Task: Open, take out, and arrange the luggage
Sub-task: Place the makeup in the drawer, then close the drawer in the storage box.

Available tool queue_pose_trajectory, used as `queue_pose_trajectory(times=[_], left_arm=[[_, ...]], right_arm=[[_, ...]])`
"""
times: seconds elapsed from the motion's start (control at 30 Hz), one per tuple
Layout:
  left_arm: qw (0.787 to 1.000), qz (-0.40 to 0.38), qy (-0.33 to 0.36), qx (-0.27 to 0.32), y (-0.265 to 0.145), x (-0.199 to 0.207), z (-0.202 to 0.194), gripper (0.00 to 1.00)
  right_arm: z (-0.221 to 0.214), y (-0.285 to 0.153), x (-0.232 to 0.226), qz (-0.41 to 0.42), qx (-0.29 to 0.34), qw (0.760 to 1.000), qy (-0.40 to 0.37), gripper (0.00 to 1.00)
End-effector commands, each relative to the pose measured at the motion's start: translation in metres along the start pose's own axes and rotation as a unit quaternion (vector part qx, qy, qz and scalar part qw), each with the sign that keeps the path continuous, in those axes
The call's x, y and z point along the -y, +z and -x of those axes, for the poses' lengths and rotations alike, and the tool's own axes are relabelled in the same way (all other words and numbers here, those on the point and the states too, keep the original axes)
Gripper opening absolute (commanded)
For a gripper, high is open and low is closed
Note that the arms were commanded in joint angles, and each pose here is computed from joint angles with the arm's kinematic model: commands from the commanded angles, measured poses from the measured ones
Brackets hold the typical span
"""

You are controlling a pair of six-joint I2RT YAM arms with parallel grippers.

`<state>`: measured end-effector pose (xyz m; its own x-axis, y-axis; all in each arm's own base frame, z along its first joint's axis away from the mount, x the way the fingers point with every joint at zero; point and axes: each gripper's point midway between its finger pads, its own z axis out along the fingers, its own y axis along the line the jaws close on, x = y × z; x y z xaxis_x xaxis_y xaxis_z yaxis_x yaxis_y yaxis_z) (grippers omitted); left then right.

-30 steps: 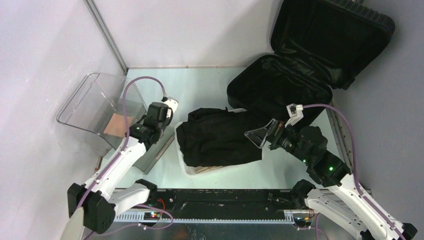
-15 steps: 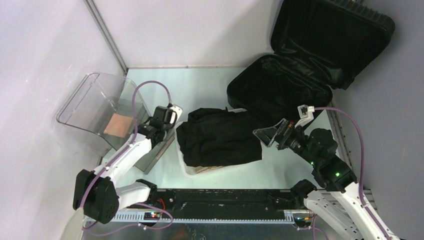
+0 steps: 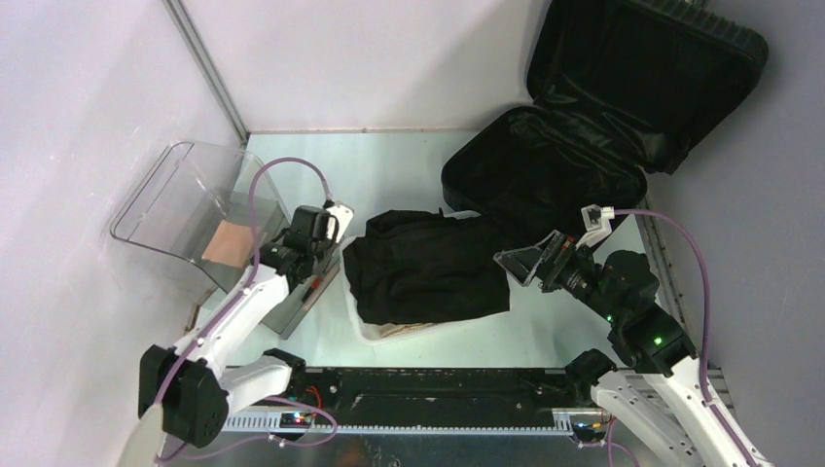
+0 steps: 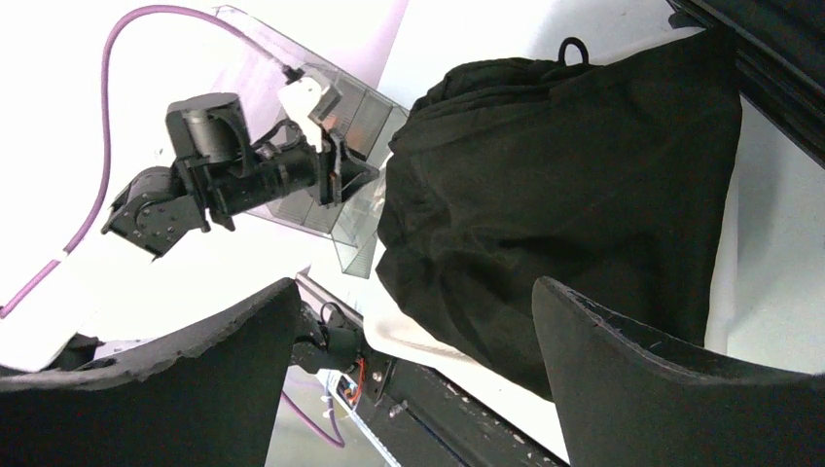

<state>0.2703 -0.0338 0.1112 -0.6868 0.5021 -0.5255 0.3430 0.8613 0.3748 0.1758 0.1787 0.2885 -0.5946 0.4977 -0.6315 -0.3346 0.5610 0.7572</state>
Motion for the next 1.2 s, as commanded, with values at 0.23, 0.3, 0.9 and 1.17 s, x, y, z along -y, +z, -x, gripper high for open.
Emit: queue_pose_trajectory(times=[0.23,0.3,0.9,1.17], left_arm=[[0.947,-0.132,0.269,0.114,-0.03,0.032,0.003,0.35],[0.93,-0.174,0.298,0.127,-0.034,0.046,0.001,0.35],[0.906,-0.226,0.349,0.085,-0.02,0.059,-0.04,0.01],[0.907,-0.232,0.349,0.038,-0.005,0.055,-0.047,0.0]], right_arm=[[0.0,0.0,-0.006,0.008,-0.006,1.0,0.027,0.88],[-0.003,0.0,-0.003,-0.001,-0.014,0.999,0.032,0.88],[0.0,-0.007,-0.004,-0.013,-0.015,0.999,0.026,0.88],[-0.003,-0.003,-0.008,-0.001,-0.036,0.999,0.006,0.88]])
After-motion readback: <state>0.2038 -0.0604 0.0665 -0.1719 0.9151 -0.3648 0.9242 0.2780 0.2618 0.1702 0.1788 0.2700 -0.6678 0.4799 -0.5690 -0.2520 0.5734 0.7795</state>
